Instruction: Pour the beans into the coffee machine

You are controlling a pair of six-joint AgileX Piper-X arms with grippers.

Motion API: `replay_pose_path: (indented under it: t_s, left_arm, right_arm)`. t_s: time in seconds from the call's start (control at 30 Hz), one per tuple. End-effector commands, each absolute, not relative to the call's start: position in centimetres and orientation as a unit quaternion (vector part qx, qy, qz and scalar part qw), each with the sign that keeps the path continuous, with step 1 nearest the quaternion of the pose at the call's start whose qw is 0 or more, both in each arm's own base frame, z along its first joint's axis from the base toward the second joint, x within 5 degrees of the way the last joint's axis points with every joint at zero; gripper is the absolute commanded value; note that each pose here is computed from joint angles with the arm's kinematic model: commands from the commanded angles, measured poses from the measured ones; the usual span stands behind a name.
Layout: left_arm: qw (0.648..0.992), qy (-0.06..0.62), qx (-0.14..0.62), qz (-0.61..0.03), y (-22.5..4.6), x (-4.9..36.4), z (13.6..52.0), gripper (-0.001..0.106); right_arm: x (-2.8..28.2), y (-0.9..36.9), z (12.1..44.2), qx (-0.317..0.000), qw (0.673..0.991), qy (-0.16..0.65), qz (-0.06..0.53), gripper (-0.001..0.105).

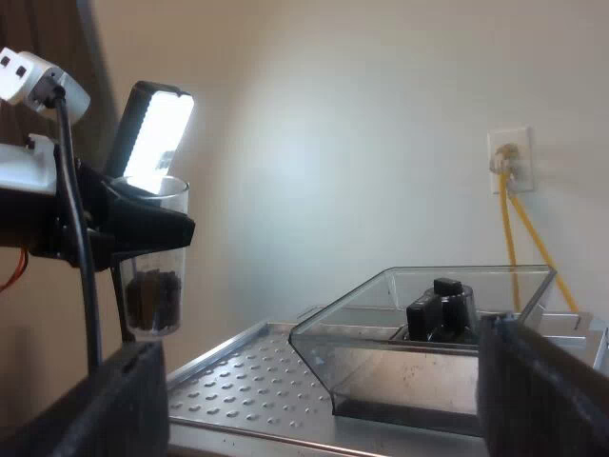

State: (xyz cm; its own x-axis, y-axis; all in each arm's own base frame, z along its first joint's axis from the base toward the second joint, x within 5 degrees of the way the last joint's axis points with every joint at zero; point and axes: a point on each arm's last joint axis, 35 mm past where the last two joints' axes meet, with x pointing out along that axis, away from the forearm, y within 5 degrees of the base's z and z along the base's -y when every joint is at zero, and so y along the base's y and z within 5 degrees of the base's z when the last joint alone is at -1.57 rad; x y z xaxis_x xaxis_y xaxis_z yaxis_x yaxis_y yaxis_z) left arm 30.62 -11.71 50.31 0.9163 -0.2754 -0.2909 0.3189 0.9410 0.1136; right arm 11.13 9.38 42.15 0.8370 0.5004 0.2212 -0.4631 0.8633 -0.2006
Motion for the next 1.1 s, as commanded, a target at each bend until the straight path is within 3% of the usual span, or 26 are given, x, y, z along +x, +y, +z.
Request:
replay_pose_path:
  t_s: [0.03, 0.57, 1.1]
  left_arm:
    - [0.977, 0.121, 0.092, -0.150, -12.8, 31.5, 51.0, 0.039]
    - [0.965, 0.118, 0.170, -0.163, -17.2, 34.2, 50.7, 0.039]
    - [0.965, 0.109, 0.178, -0.162, -18.0, 35.5, 50.2, 0.039]
  right_arm:
    - [10.9, 9.2, 42.7, -0.068, 0.955, -0.147, 0.248, 0.069]
    - [11.0, 9.3, 42.0, -0.084, 0.956, -0.119, 0.254, 0.069]
    - [11.0, 9.3, 42.0, -0.084, 0.956, -0.119, 0.254, 0.069]
